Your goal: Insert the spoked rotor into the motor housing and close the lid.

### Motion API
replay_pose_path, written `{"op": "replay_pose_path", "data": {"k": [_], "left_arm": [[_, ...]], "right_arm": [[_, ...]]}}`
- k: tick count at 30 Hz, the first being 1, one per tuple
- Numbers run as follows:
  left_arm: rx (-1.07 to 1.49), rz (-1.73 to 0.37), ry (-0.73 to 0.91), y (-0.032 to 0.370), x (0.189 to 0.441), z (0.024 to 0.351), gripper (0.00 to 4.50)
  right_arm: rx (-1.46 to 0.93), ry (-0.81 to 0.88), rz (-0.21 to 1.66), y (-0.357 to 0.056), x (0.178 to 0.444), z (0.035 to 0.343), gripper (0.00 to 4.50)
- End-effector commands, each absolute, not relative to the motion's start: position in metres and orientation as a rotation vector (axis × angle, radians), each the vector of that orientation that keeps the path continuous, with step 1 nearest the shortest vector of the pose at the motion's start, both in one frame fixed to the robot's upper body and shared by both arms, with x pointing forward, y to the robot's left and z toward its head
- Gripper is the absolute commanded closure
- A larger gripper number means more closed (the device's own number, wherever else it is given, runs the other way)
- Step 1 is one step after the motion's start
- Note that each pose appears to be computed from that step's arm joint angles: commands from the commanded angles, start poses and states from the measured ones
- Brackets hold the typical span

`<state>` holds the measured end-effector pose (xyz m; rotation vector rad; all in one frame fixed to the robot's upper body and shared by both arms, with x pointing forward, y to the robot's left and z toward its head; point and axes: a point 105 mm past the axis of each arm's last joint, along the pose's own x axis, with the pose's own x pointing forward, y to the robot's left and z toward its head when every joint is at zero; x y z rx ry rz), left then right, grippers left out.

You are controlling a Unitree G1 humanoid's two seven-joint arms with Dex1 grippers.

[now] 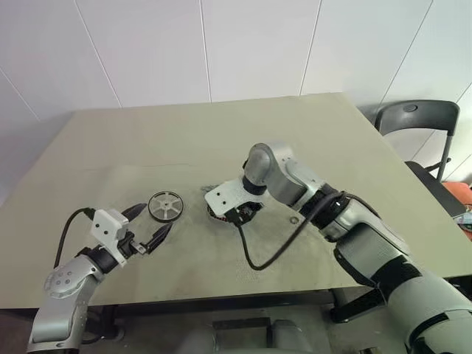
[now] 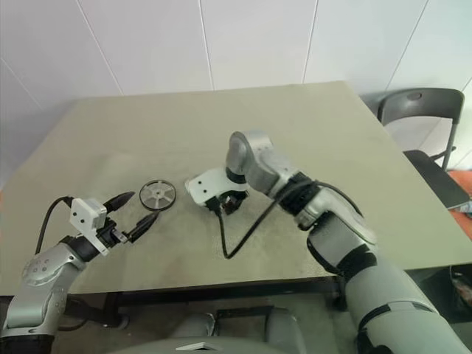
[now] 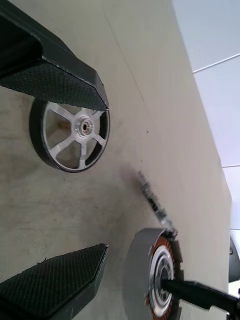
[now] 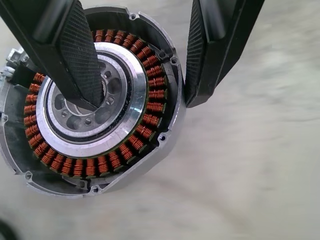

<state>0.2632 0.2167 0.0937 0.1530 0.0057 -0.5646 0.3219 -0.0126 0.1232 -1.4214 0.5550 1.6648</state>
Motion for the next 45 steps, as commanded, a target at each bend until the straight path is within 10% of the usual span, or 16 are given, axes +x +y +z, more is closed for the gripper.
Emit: {"op": "replay_pose_path", "data": {"k": [1,21,28,45], "left_arm": [[0.183,-0.57,-0.028,0.217,0.266,0.104,0.0],[0.197,-0.537,-0.016,0.222,0.267,0.102,0.0],[0.196,-0.534,-0.018,0.222,0.268,0.101,0.0],[0.17,-0.557,-0.067,0.223,0.268,0.115,0.0]], "right_arm": [[-1.417,0.497,1.712,-0.011,0.308,0.138,2.4],[-1.257,0.57,1.82,0.003,0.284,0.111,2.4],[-1.245,0.545,1.813,0.008,0.284,0.117,0.1],[-0.3,0.236,1.548,-0.024,0.327,0.205,0.02]]}}
